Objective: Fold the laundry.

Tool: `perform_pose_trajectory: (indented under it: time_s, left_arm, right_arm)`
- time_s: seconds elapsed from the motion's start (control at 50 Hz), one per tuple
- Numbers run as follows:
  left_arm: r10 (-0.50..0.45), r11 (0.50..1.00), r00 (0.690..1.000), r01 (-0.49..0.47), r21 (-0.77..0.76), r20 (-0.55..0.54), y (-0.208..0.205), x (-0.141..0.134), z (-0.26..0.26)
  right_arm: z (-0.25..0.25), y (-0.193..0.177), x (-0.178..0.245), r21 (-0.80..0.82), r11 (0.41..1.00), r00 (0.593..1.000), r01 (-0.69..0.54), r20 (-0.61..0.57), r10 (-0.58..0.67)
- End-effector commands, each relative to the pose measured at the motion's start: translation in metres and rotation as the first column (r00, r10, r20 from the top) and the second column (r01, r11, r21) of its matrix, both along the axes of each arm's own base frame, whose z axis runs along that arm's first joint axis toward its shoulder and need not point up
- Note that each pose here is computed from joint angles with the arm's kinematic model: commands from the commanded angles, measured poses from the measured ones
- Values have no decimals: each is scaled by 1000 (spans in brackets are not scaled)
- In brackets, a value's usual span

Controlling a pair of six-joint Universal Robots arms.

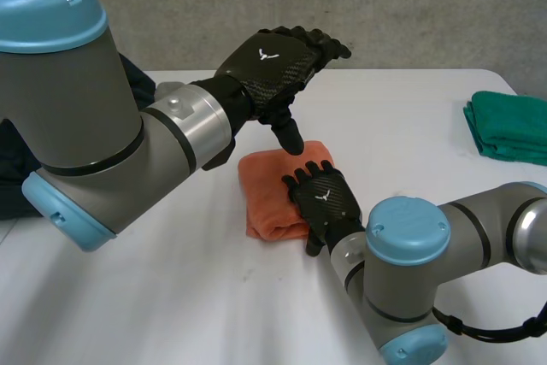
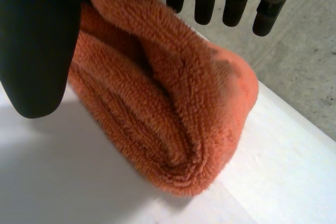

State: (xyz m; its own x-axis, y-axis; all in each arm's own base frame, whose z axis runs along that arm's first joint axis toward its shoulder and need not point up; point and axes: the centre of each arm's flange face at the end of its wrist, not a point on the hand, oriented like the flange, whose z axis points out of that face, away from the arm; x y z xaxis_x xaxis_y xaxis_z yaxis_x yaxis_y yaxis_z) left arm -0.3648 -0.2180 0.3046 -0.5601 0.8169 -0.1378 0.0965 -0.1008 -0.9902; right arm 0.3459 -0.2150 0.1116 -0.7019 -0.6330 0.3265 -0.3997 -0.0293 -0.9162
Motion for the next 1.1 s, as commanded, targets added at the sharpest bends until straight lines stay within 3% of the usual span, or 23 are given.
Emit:
perform_pose_trajectory:
  time_s: [0.02,0.52,0.6,0.74,0.84,0.94,1.1]
  left_arm:
    - [0,1000,1000,0,4,3,-1,0,-2]
    - [5,1000,1000,-5,6,2,-3,1,-3]
    - [6,1000,1000,-6,6,4,-3,1,-4]
    - [17,1000,1000,-17,-2,-3,-6,4,0]
    - [28,1000,999,-28,-9,-21,-7,8,8]
    - [37,999,999,-37,-1,-39,-9,11,12]
    - [31,999,999,-31,9,-33,-8,9,7]
  right_arm:
    - [-11,-6,3,-10,1000,1000,-4,-24,4]
    - [-8,-45,25,-197,980,1000,-1,13,3]
    - [10,-64,26,-270,962,998,35,65,-18]
    - [84,-120,13,-437,881,956,180,289,-53]
    - [123,-177,-25,-490,814,917,312,380,-123]
    - [151,-244,-90,-527,727,872,441,443,-207]
    - [142,-315,-178,-572,647,850,505,459,-257]
